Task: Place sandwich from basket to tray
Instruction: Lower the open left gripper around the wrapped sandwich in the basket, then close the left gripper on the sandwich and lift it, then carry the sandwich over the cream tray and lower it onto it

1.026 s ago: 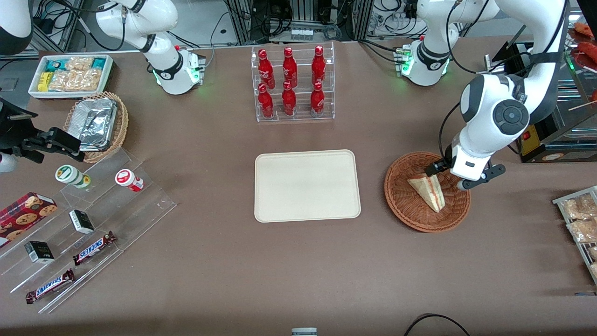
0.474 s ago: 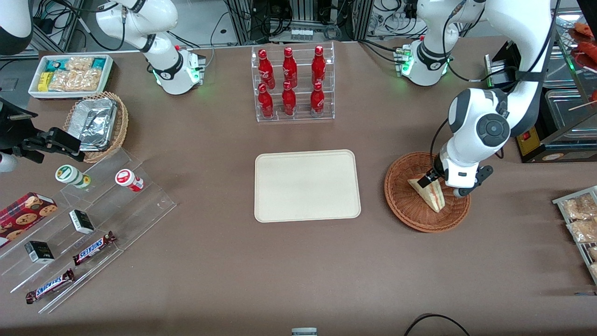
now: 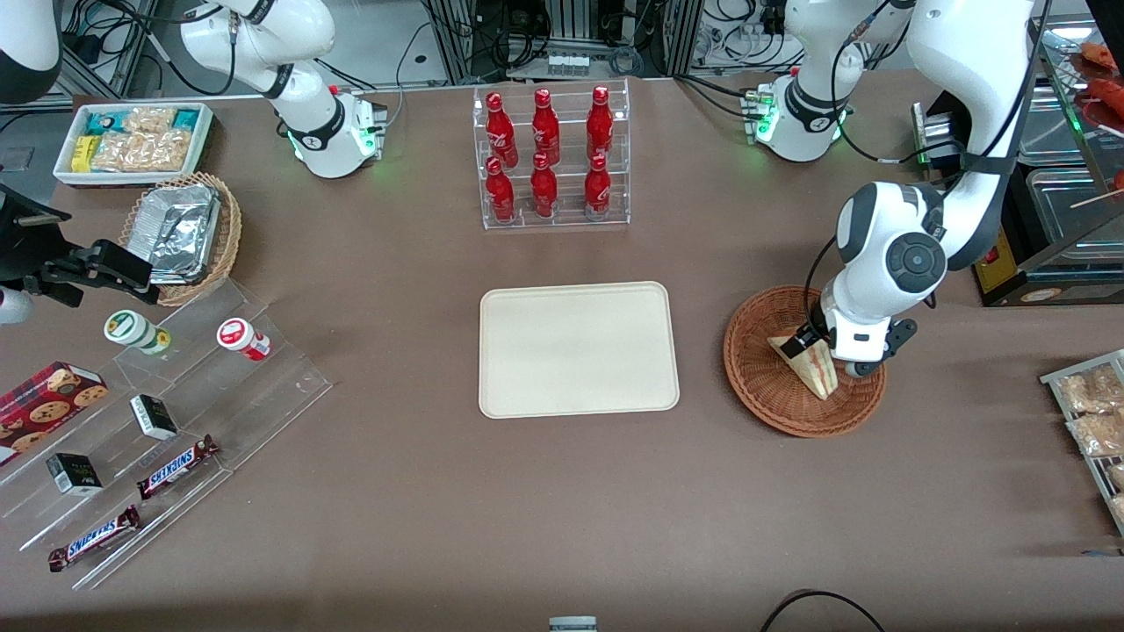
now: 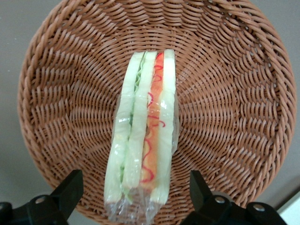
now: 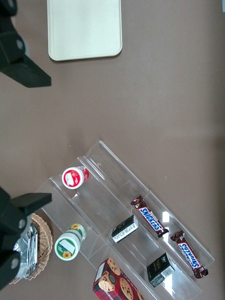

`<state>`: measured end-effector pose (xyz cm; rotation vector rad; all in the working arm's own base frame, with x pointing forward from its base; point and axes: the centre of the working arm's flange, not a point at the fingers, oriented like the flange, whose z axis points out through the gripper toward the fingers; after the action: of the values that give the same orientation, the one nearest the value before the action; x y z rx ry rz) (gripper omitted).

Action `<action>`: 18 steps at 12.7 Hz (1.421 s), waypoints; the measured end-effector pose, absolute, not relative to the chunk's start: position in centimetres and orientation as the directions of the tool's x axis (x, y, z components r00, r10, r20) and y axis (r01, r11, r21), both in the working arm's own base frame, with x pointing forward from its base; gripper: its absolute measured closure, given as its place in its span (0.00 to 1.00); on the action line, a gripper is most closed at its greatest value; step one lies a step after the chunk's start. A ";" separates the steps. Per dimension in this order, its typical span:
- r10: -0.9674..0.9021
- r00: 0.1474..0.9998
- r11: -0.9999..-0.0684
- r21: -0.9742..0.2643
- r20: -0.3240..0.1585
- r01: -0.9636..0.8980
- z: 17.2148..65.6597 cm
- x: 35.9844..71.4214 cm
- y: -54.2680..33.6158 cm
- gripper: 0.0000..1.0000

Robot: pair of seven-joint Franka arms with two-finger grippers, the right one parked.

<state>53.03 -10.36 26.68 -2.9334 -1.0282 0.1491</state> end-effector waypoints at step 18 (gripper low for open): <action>0.405 0.891 -0.914 -0.117 -0.206 0.389 36.1 52.9 -24.6 0.85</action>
<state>52.86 -24.64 36.11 -2.9835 -0.6272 0.3493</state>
